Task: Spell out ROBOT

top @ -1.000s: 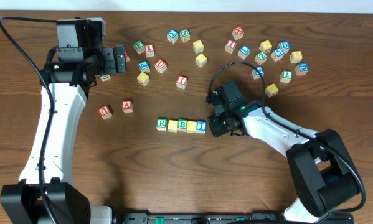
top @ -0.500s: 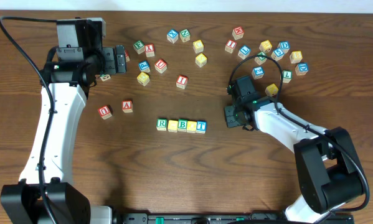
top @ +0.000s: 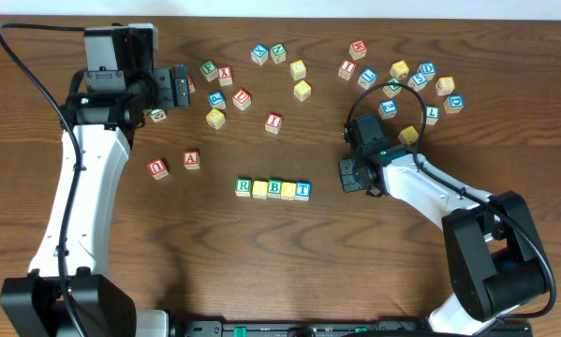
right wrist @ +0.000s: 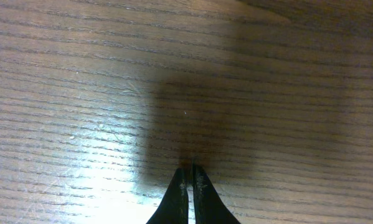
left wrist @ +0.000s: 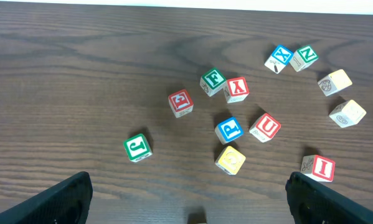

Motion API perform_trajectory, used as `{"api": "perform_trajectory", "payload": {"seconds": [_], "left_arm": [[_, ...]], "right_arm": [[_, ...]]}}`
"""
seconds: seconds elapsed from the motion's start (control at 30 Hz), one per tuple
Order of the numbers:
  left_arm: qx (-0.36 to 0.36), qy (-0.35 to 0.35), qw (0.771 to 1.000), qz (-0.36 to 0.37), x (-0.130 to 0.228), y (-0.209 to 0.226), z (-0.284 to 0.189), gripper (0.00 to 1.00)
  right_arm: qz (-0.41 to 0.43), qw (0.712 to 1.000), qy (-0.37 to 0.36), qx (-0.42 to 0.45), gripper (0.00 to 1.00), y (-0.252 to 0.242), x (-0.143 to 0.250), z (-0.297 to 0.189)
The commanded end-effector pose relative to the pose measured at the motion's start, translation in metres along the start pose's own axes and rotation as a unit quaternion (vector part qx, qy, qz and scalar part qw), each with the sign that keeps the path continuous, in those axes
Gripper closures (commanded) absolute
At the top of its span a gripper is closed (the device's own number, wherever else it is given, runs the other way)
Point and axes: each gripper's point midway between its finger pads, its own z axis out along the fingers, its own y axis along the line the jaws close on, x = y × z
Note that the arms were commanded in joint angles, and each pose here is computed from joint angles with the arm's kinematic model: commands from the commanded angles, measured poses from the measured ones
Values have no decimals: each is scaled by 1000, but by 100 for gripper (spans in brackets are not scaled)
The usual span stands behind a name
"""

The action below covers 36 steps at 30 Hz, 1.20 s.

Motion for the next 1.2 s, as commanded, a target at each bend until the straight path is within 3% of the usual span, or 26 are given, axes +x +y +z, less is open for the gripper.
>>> {"api": "perform_trajectory", "payload": {"seconds": [0.0, 0.17, 0.27, 0.53, 0.67, 0.87, 1.03, 1.17], "left_arm": [[6, -15, 1000, 4, -9, -2, -8, 2], [6, 4, 1000, -3, 1, -2, 0, 2], [6, 27, 1000, -6, 15, -1, 11, 26], [15, 182, 983, -6, 98, -12, 54, 27], [50, 244, 968, -4, 134, -39, 67, 27], [86, 279, 956, 22, 161, -85, 67, 27], [62, 284, 956, 43, 167, -95, 65, 42], [53, 301, 951, 49, 175, -95, 60, 44]], "right_arm": [[11, 1000, 0, 8, 99, -5, -2, 1], [11, 1000, -2, -6, 99, 0, -4, 1], [11, 1000, -5, -13, 99, 3, -5, 1], [12, 1000, -14, -22, 99, 6, -10, 1], [12, 999, -17, -26, 99, 8, -12, 0], [12, 999, -18, -27, 99, 8, -12, 0], [12, 999, -18, -26, 99, 8, -12, 0], [12, 999, -18, -26, 99, 8, -12, 0]]}}
